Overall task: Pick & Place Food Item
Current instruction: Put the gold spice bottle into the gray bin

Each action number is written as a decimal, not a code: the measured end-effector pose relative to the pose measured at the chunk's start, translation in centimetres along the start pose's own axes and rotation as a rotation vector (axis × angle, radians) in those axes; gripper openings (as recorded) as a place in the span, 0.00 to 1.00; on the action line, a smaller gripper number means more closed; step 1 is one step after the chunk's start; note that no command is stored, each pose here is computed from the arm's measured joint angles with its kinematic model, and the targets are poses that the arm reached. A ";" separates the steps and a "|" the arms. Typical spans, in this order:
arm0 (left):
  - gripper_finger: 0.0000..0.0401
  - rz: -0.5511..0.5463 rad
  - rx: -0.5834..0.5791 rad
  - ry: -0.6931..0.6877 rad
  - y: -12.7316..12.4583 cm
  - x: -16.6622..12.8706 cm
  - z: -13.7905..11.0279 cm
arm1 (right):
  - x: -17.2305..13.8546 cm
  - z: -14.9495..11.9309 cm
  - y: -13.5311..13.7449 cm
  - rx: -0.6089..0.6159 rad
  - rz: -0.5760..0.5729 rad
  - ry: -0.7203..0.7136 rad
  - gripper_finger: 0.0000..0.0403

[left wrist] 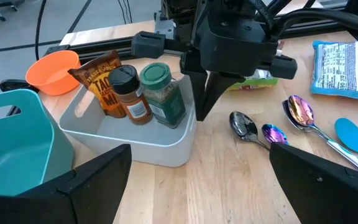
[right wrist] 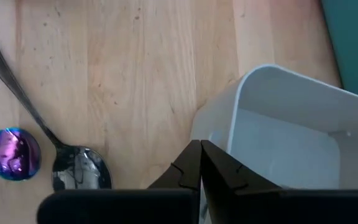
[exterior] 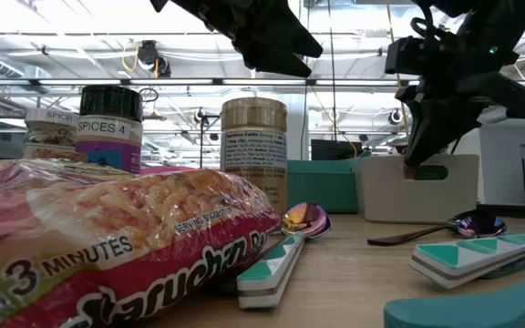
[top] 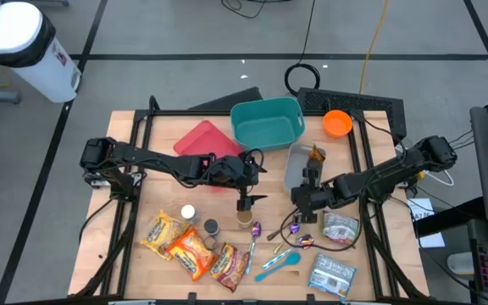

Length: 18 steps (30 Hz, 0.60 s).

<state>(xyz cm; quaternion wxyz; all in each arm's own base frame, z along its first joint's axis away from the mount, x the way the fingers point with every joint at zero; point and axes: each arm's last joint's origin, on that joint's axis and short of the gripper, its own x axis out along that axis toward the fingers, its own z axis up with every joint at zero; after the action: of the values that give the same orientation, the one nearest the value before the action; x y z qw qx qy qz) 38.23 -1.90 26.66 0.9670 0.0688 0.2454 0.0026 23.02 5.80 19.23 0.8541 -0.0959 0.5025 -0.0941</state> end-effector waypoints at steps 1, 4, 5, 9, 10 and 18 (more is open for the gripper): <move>0.97 0.000 0.000 0.000 0.0 0.0 0.0 | 0.0 0.0 0.0 -0.007 -0.001 0.000 0.00; 0.97 0.000 0.001 0.000 0.0 0.0 0.0 | 0.0 0.0 0.0 -0.007 0.003 -0.003 0.00; 0.97 0.000 0.001 0.000 0.0 0.0 0.0 | 0.0 0.1 0.1 -0.012 0.005 -0.009 0.00; 0.97 -0.010 0.004 -0.001 0.0 0.0 0.0 | -1.4 0.3 0.6 -0.051 0.039 -0.092 0.00; 0.97 -0.021 0.010 -0.002 -0.1 0.0 0.0 | -1.9 0.5 0.8 -0.056 0.053 -0.129 0.00; 0.97 -0.167 0.059 0.004 -0.2 -2.8 0.9 | -6.9 1.2 2.7 -0.120 0.133 -0.466 0.00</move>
<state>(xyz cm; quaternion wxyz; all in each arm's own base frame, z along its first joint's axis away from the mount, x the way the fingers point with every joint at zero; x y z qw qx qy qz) 36.22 -2.29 28.72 0.9609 0.0766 0.2522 -0.0853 20.93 10.28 24.93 0.9440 -0.1322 0.3019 0.0171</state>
